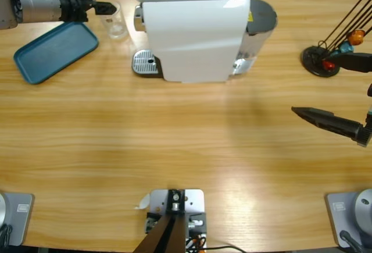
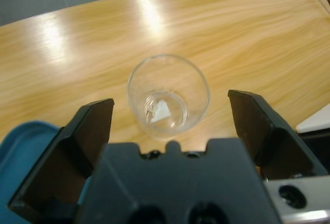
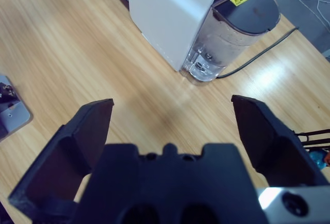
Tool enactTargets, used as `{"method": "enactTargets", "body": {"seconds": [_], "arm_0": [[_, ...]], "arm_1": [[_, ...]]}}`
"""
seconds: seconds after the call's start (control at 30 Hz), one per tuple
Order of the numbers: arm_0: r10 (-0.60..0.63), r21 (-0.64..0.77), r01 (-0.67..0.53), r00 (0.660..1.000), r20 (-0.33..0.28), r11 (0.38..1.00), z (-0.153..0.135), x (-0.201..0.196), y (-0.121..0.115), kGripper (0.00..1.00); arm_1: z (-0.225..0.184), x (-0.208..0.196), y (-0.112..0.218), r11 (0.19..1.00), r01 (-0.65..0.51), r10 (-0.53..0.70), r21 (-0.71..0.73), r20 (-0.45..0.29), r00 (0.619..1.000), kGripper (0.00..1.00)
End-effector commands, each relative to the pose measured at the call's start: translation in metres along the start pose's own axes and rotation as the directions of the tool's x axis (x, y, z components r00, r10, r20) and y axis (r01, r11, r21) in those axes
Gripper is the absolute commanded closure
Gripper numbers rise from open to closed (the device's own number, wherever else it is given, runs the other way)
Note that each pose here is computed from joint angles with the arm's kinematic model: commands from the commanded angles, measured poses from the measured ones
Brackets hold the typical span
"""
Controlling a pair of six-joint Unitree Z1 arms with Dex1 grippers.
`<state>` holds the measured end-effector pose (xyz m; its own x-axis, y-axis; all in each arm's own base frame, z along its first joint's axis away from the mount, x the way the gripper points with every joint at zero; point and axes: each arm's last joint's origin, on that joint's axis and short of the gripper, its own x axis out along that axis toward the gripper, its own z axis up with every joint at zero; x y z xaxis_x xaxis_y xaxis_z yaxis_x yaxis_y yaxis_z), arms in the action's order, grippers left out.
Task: Pour coffee
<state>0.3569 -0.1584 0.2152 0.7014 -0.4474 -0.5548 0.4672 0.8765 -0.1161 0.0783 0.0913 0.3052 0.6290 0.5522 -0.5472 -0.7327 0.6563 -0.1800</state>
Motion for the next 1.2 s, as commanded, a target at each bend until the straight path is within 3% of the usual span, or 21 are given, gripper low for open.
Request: {"method": "enactTargets", "body": {"seconds": [0.03, 0.7, 0.77, 0.93, 1.2], "arm_0": [[0.013, 0.003, -0.013, 0.996, -0.089, 1.0, -0.016, 0.027, 0.001, 0.05], [0.014, -0.002, -0.015, 0.991, -0.134, 1.0, -0.021, 0.045, 0.004, 0.057], [0.015, -0.002, -0.015, 0.99, -0.138, 1.0, -0.021, 0.045, 0.004, 0.139], [0.015, -0.003, -0.015, 0.989, -0.145, 1.0, -0.021, 0.047, 0.004, 0.52], [0.016, -0.003, -0.016, 0.985, -0.171, 1.0, -0.024, 0.046, 0.004, 0.519]], "arm_1": [[-0.01, 0.007, 0.0, 1.0, 0.014, -0.014, -0.004, -0.038, 0.999, 0.0], [-0.01, 0.007, 0.0, 1.0, 0.017, -0.017, -0.008, -0.04, 0.999, 0.0], [-0.01, 0.007, 0.0, 1.0, 0.018, -0.018, -0.008, -0.04, 0.999, 0.0], [-0.01, 0.007, 0.0, 1.0, 0.023, -0.023, -0.01, -0.04, 0.999, 0.0], [-0.011, 0.006, 0.0, 1.0, 0.028, -0.028, -0.009, -0.037, 0.999, 0.0]]}}
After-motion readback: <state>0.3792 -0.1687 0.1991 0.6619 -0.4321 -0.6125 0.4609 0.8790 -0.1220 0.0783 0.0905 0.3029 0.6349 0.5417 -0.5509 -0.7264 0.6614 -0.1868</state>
